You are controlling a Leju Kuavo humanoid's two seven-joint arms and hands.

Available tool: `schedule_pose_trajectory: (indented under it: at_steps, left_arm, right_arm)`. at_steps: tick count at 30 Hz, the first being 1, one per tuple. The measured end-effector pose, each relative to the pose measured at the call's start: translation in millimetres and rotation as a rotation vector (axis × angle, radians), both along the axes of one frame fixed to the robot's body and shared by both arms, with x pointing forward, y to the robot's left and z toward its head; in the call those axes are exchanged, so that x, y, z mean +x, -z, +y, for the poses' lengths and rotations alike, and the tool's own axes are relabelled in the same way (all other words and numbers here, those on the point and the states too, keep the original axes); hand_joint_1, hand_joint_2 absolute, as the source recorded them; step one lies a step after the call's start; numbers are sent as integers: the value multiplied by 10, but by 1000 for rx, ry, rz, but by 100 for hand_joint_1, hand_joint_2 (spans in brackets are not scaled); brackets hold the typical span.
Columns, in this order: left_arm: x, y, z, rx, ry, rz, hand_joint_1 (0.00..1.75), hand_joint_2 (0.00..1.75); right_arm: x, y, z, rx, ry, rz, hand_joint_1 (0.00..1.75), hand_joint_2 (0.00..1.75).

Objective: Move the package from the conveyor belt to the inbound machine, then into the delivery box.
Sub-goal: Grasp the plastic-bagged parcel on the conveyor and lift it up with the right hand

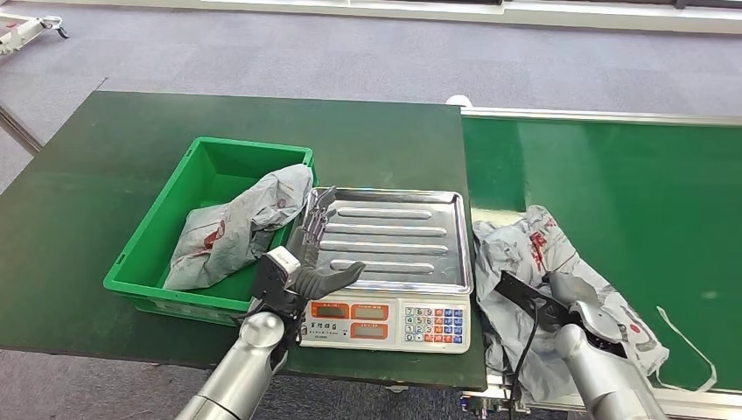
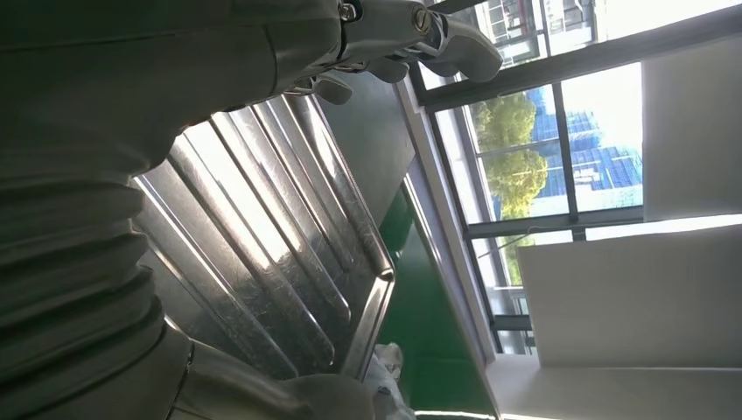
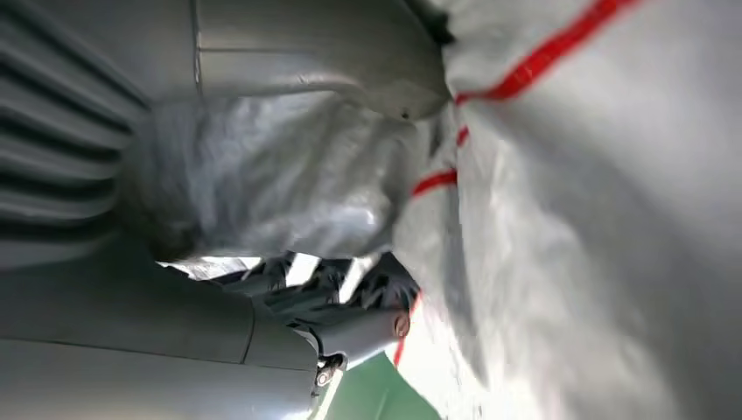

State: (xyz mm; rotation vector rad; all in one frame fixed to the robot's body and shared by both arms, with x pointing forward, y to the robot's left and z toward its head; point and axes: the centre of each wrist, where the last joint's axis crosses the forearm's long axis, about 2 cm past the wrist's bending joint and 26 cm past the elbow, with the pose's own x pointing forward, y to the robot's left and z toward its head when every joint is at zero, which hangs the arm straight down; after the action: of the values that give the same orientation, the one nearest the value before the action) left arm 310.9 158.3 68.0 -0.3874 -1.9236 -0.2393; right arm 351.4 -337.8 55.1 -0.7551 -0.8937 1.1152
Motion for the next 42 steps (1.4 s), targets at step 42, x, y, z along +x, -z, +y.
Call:
schedule_pose_trajectory:
  at_steps: [42]
  left_arm:
    - [-121,-27,-109,-64,-22,-5,0,175]
  right_arm:
    - [-324,-1549,233,105,-179,-1482,175,175]
